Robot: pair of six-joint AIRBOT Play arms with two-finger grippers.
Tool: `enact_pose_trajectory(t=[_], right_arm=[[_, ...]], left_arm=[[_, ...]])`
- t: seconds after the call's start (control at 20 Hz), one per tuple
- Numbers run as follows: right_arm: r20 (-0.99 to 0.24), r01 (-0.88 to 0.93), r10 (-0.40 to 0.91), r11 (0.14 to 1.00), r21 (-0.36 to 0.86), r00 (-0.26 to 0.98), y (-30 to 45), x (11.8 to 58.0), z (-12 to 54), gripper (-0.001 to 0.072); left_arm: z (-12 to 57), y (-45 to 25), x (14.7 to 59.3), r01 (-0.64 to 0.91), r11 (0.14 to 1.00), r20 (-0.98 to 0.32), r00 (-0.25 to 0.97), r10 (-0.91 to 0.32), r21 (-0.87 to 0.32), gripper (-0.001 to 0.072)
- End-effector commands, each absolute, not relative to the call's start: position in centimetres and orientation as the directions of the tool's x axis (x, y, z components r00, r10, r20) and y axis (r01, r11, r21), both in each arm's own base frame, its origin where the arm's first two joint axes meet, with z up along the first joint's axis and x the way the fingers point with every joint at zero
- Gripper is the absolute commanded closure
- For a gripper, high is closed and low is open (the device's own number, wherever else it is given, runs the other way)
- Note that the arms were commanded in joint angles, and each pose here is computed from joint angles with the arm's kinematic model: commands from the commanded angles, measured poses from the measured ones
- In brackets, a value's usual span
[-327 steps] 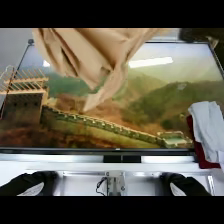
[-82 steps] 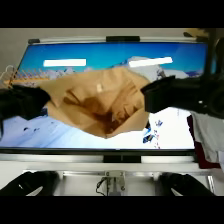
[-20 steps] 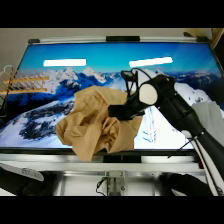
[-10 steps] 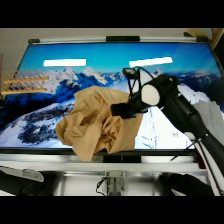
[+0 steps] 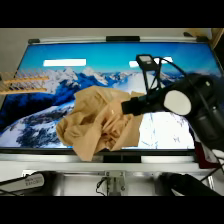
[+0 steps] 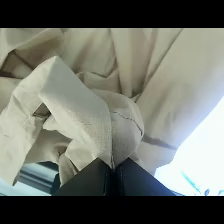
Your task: Fold the shirts.
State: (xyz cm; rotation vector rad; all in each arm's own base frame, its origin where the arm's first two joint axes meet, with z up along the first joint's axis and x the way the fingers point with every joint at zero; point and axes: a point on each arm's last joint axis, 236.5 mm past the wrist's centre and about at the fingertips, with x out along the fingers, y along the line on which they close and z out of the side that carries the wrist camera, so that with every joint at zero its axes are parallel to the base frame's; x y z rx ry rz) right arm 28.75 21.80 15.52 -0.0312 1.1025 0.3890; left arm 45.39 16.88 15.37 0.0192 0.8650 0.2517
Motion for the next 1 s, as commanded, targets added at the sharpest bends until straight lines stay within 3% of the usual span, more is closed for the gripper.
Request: enact_pose_trajectory(t=[0.0,0.15,0.35,0.45,0.7,0.95], right_arm=[[-0.857,-0.324,0.187,0.946,0.024,0.48,19.0,30.4,16.3,0.063],[-0.824,-0.257,-0.003,0.949,-0.18,0.566,13.9,32.8,17.1,0.063],[-0.831,-0.23,-0.059,0.948,-0.22,0.553,9.4,34.4,16.9,0.063],[-0.834,-0.227,-0.083,0.944,-0.242,0.545,7.3,35.0,16.9,0.063],[-0.823,-0.22,-0.043,0.955,-0.201,0.566,6.1,36.2,17.1,0.063],[-0.796,-0.228,-0.028,0.952,-0.206,0.605,6.5,37.2,17.8,0.063]], left_arm=[[18.6,2.0,42.4,0.095,0.992,-0.788,0.616,0.009,0.085,0.0656],[17.8,-7.1,35.3,0.383,0.903,-0.877,0.481,-0.016,0.194,0.0656],[15.8,-14.4,23.7,0.724,0.657,-0.959,0.285,-0.005,0.212,0.0656],[16.2,-14.8,20.8,0.728,0.643,-0.957,0.29,0.026,0.239,0.0656],[14.9,-17.8,13.0,0.777,0.622,-0.979,0.186,-0.082,0.096,0.0657],[10.7,-18.2,8.1,0.822,0.564,-0.995,0.099,-0.004,0.08,0.0657]])
